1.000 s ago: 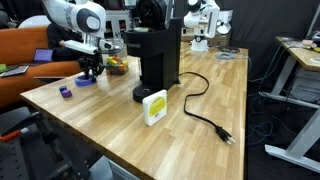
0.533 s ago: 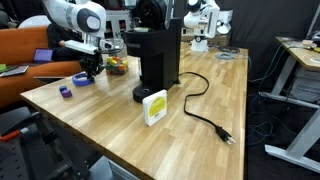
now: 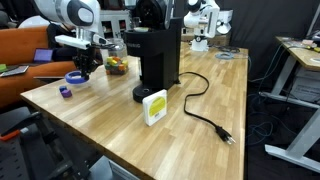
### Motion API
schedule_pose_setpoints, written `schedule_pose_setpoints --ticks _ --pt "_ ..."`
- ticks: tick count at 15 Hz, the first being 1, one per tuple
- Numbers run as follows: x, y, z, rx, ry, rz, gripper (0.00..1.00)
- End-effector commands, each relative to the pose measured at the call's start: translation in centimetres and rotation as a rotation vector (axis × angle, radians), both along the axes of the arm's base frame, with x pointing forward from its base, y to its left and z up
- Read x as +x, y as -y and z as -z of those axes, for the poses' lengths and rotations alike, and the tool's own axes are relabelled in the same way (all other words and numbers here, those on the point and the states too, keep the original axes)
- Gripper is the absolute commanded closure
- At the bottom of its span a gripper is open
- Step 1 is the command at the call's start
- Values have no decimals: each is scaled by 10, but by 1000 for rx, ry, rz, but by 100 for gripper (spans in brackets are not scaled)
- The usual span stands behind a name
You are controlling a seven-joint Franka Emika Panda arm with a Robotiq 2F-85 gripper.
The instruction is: Move the blue masking tape from the left to the right
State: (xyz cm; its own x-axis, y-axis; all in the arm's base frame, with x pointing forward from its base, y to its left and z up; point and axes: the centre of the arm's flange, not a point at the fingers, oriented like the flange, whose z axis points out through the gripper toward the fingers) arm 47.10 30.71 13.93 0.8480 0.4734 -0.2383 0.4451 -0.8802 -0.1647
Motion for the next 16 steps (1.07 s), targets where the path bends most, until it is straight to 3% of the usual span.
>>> schedule_pose_setpoints --ticks 1,5,16 --pt "-24 18 -34 -6 51 33 96" --pt "-40 40 -62 -32 88 108 96" --pt "-83 147 -94 -48 131 509 96"
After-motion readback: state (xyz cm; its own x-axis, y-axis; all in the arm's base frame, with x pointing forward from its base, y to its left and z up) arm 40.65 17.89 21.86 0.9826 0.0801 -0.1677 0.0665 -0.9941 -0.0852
